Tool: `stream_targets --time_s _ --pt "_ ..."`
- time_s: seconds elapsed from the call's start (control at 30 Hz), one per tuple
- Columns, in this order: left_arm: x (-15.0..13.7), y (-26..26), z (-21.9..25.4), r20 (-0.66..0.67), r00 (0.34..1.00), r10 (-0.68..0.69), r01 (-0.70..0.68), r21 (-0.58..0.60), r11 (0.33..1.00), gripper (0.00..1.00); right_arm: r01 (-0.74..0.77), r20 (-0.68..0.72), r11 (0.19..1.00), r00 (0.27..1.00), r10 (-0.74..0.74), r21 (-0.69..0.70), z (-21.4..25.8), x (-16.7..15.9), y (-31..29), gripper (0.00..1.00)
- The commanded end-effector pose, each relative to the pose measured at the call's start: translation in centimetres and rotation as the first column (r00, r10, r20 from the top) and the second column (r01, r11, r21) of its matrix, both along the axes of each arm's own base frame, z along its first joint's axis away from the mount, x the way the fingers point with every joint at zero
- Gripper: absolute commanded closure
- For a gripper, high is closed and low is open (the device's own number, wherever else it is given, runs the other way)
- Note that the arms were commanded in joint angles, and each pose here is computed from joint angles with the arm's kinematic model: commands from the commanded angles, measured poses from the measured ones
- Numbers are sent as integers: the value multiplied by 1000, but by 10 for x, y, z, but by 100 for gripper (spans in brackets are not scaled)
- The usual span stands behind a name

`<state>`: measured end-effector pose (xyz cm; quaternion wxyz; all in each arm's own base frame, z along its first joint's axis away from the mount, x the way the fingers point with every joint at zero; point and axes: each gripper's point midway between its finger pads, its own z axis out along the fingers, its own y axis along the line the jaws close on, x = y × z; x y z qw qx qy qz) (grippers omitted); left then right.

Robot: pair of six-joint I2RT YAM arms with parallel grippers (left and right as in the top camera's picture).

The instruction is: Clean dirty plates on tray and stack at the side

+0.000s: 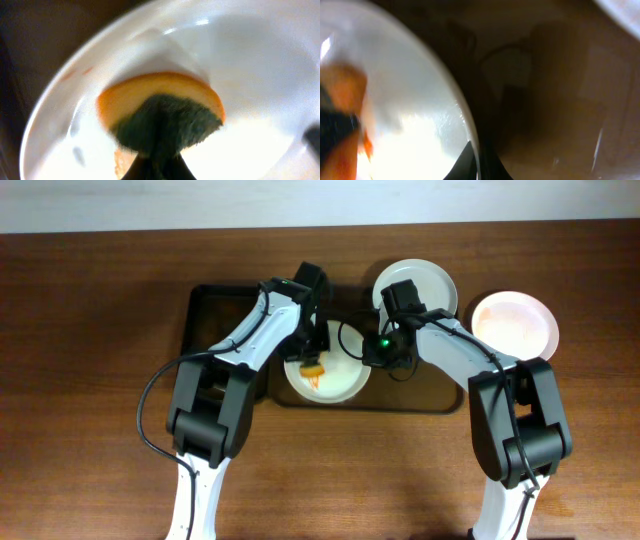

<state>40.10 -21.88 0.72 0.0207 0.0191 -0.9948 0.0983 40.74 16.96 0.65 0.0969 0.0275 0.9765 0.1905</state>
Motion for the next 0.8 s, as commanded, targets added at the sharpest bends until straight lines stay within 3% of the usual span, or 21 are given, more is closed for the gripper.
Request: stream_targets --time_s 0.0,0.07,0.13,0.23,0.3,0.33,0.37,0.5,0.6,0.63,0.67,0.77 --pt "-61 -18 -7 -257 960 -109 68 -164 984 100 -6 -13 1000 1000 6 9 -6 0 3 94" --pt "-55 -21 -8 -227 967 -118 77 -179 981 100 -5 -13 1000 1000 5 9 -6 0 3 94" --pt "-25 -27 -12 -97 988 -117 97 -193 976 100 -6 -13 1000 1000 6 8 -6 0 3 94" --pt "22 8 -24 90 995 33 -38 52 998 100 -1 -9 1000 1000 1 -5 -7 1 0 77" --pt "35 22 -25 149 982 112 -130 118 985 100 7 -1 1000 1000 -7 -27 -8 3 -3 72" --pt "37 22 -24 157 980 124 -143 115 983 100 9 5 999 1000 -9 -32 -8 4 -4 54" --pt "37 22 -24 157 980 124 -143 115 983 100 10 9 999 1000 -10 -36 -8 5 -5 46" --pt "35 22 -25 146 982 123 -140 117 983 100 13 14 999 1000 -12 -40 -8 6 -6 28" --pt "33 20 -25 136 983 121 -136 108 985 100 12 9 999 1000 -12 -42 -8 5 -6 27" --pt "31 17 -25 126 986 107 -119 91 989 100 12 9 999 1000 -12 -42 -8 5 -6 22" --pt "30 14 -24 119 989 93 -103 77 992 100 12 9 999 1000 -12 -42 -8 5 -6 2" --pt "29 14 -25 116 989 90 -99 76 992 100 12 9 999 1000 -11 -42 -8 5 -6 2"
